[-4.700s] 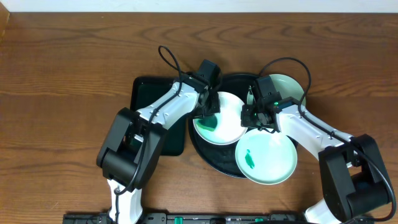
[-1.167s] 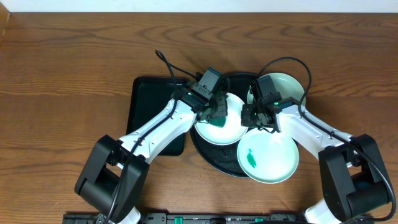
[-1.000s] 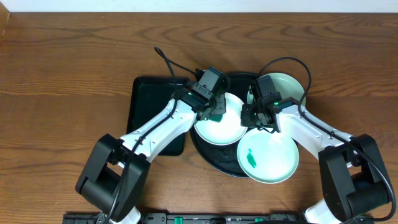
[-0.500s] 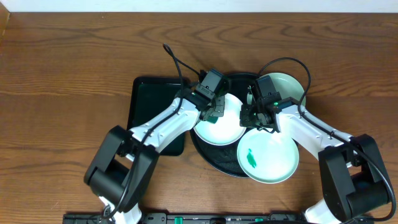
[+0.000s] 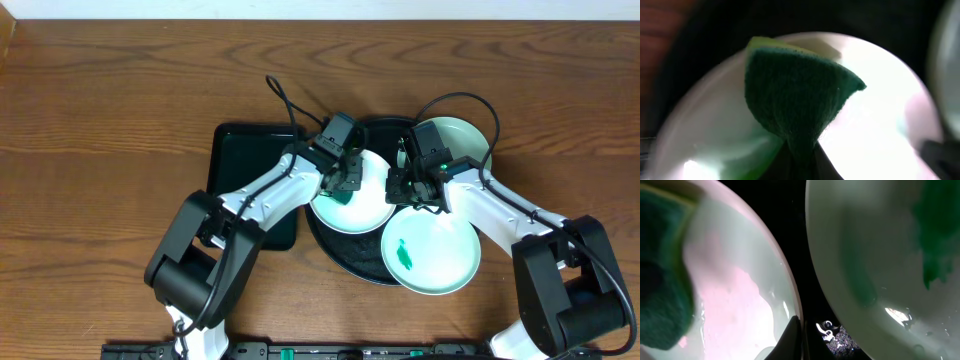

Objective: Clean dirty plates on tray and stack at the side
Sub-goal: 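Rub the sponge back and forth across the white plate, then keep scrubbing the white plate surface with the held sponge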

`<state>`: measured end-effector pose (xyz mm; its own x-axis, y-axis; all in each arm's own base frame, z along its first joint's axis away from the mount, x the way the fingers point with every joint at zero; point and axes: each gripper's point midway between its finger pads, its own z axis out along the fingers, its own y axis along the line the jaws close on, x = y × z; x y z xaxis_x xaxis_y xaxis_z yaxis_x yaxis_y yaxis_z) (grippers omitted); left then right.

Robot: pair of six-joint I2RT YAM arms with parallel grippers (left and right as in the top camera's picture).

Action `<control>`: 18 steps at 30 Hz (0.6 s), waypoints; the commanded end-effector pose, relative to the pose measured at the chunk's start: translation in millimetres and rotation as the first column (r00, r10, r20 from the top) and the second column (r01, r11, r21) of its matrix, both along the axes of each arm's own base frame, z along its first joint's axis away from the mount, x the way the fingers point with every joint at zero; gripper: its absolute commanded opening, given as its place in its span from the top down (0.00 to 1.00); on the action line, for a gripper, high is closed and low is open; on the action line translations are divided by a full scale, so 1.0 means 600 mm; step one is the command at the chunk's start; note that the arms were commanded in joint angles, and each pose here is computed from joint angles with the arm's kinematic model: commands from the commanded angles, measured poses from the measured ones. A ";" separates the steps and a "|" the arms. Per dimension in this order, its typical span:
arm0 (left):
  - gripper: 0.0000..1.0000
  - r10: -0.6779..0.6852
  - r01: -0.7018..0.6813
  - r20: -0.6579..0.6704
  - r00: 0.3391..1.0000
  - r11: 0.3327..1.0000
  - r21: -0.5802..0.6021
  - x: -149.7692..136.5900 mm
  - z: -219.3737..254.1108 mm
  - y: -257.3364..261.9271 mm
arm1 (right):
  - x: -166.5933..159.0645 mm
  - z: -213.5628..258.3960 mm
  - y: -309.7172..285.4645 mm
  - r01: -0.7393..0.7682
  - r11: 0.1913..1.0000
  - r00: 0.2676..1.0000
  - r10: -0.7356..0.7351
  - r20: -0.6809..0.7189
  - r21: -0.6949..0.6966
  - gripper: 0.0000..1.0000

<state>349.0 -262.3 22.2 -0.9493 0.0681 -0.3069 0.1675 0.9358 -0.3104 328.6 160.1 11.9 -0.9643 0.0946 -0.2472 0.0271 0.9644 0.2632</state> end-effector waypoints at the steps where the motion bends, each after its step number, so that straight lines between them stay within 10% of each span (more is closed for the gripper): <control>1: 0.93 -0.141 0.111 -0.145 0.979 0.974 -0.198 -0.061 -0.005 -0.062 | -0.010 -0.003 0.017 -0.031 0.999 0.999 0.032 -0.017 0.030 0.99; 18: 0.93 0.105 -0.113 0.102 0.989 0.991 0.076 0.001 0.074 0.043 | -0.010 -0.003 0.017 -0.031 0.999 0.999 0.032 -0.017 0.030 0.99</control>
